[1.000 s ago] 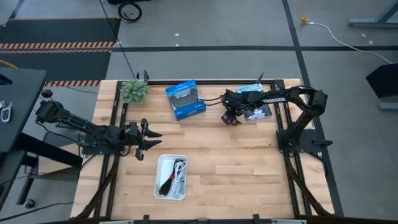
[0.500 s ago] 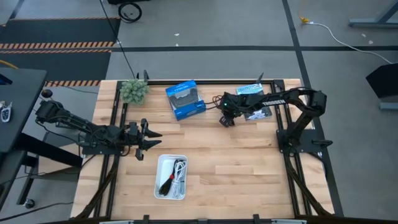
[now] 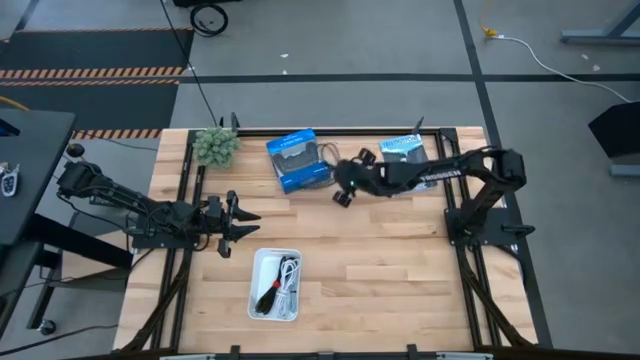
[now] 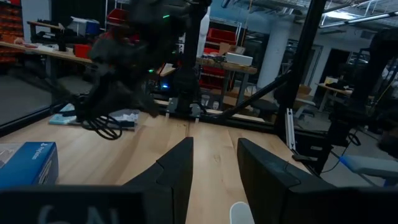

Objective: Pick and place USB-C Cables
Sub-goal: Put the black charger cable into the white bin

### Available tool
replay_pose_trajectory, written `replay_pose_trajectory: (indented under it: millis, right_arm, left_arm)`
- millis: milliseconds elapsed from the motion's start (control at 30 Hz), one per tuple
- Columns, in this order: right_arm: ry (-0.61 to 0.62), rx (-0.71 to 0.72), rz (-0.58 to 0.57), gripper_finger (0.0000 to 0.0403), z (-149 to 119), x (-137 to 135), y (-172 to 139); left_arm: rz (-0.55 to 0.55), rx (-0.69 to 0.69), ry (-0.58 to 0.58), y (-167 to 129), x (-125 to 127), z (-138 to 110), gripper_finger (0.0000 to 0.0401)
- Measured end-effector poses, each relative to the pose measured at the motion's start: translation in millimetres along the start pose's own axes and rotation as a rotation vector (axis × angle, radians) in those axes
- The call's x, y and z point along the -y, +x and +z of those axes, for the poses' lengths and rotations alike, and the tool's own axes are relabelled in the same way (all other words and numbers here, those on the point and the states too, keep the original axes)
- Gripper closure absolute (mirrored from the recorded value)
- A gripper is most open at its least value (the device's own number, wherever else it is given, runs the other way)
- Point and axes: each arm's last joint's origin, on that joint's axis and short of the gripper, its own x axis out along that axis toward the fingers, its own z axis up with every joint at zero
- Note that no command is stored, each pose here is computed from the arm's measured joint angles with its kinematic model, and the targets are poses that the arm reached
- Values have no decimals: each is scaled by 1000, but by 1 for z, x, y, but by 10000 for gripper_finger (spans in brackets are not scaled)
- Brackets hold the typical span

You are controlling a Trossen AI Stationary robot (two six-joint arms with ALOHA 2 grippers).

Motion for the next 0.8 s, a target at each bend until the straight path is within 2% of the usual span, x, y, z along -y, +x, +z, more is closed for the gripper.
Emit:
replay_pose_trajectory:
  millis: [100, 300, 367, 467, 567, 800]
  right_arm:
    - [-65, 112, 70, 312, 6, -25, -13]
    - [-344, 355, 194, 312, 12, -75, -49]
    - [-394, 436, 219, 312, 13, -87, -60]
    - [-436, 542, 244, 312, 16, -99, -74]
    - [-429, 614, 280, 310, 16, -111, -88]
    - [-464, 660, 339, 308, 9, -143, -109]
  left_arm:
    - [1, 0, 0, 0, 0, 0, 268]
    - [1, 0, 0, 0, 0, 0, 268]
    - [0, 0, 0, 0, 0, 0, 268]
    - [0, 0, 0, 0, 0, 0, 268]
    - [0, 0, 0, 0, 0, 0, 268]
    - [0, 0, 0, 0, 0, 0, 268]
